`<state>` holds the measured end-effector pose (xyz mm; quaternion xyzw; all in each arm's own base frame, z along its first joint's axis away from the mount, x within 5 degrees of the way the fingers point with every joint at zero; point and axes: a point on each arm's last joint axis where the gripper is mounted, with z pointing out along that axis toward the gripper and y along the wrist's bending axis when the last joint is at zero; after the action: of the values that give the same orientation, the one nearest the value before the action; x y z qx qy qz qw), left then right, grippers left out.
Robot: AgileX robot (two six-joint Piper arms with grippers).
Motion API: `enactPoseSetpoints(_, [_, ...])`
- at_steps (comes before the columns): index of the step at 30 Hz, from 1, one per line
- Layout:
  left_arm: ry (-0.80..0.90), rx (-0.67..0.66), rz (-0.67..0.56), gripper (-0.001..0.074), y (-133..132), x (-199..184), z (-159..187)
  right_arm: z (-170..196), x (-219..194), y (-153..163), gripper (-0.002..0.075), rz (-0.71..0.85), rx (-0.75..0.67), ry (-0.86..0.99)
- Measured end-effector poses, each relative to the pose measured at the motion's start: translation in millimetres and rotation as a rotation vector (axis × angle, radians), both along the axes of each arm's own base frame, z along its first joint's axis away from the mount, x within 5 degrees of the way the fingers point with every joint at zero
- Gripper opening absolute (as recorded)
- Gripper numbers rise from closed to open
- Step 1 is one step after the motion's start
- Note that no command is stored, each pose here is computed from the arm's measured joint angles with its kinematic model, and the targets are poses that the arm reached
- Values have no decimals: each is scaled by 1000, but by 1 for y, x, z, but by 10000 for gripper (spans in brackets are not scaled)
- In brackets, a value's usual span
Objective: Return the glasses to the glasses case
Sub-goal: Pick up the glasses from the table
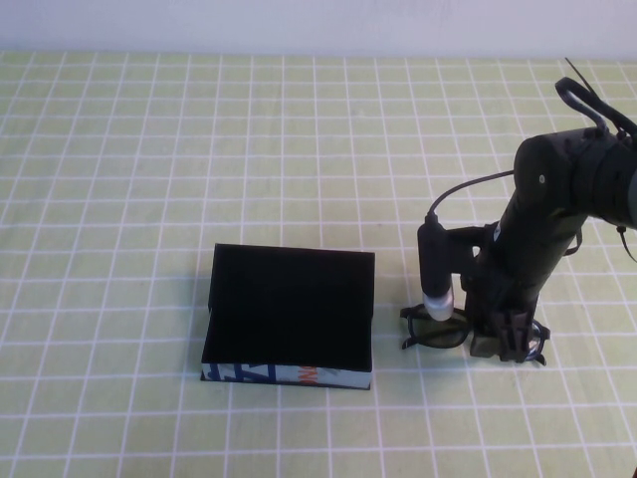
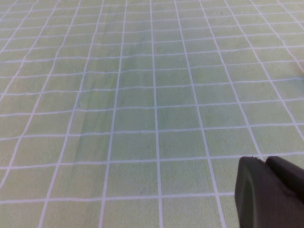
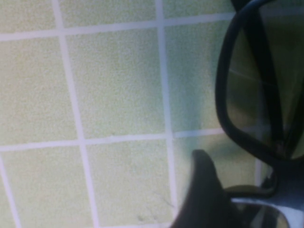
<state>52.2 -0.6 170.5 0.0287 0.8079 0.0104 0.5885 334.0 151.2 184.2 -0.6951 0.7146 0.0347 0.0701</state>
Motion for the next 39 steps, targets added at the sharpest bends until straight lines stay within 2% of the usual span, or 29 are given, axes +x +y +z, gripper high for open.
enactPoseSetpoints(13, [0, 0, 0, -2, 0, 0, 0, 0, -3, -1, 301, -47, -8, 37])
enactPoseSetpoints(21, [0, 0, 0, -2, 0, 0, 0, 0, -3, -1, 188, -50, -11, 45])
enactPoseSetpoints(28, [0, 0, 0, -2, 0, 0, 0, 4, -6, -1, 52, -58, -10, 63])
enactPoseSetpoints(34, [0, 0, 0, -2, 0, 0, 0, 10, -10, -2, 47, -160, -15, 93])
enactPoseSetpoints(39, [0, 0, 0, -2, 0, 0, 0, 39, -33, 9, 47, -193, -23, 113])
